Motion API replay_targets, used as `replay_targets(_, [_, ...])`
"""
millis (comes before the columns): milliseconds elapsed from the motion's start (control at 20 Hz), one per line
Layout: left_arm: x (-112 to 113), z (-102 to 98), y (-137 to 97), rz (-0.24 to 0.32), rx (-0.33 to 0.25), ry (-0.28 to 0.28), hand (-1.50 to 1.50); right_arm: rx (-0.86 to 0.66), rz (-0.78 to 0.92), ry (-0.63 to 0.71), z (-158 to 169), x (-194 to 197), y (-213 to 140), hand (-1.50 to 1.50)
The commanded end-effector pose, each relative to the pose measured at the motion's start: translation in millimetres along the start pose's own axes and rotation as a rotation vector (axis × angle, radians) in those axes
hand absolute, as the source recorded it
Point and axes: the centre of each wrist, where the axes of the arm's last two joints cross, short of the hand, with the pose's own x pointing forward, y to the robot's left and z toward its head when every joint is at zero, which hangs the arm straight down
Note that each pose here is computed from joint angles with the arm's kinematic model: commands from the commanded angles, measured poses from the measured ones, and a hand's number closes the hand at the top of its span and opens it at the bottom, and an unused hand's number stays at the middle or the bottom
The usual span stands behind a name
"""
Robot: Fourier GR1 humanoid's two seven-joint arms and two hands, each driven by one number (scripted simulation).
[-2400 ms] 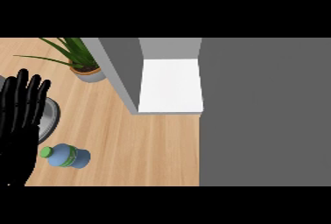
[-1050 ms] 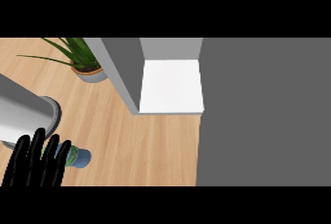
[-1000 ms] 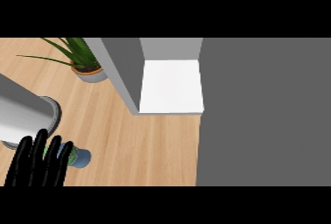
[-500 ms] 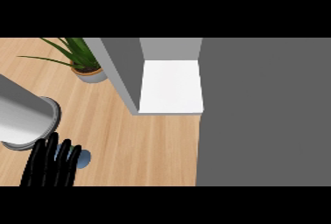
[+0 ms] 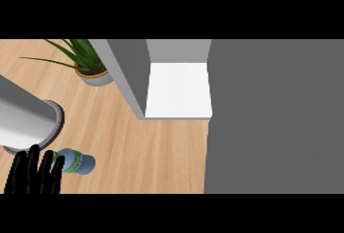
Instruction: Pick up the bottled water, place it into the cabinet and close the cabinet
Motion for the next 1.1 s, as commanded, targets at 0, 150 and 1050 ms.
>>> replay_targets(0, [30,14,17,-0.033,0.094,-0.136,-1.50,0.026,-0.067,-0.068,25,39,10,-1.50])
replay_targets(150, [16,14,18,-0.040,0.122,-0.087,-1.50,0.028,-0.068,-0.060,30,41,9,-1.50])
replay_targets(1050, [-49,-37,91,-0.191,0.149,-0.004,-1.50,0.047,-0.072,-0.079,44,36,-1,-1.50])
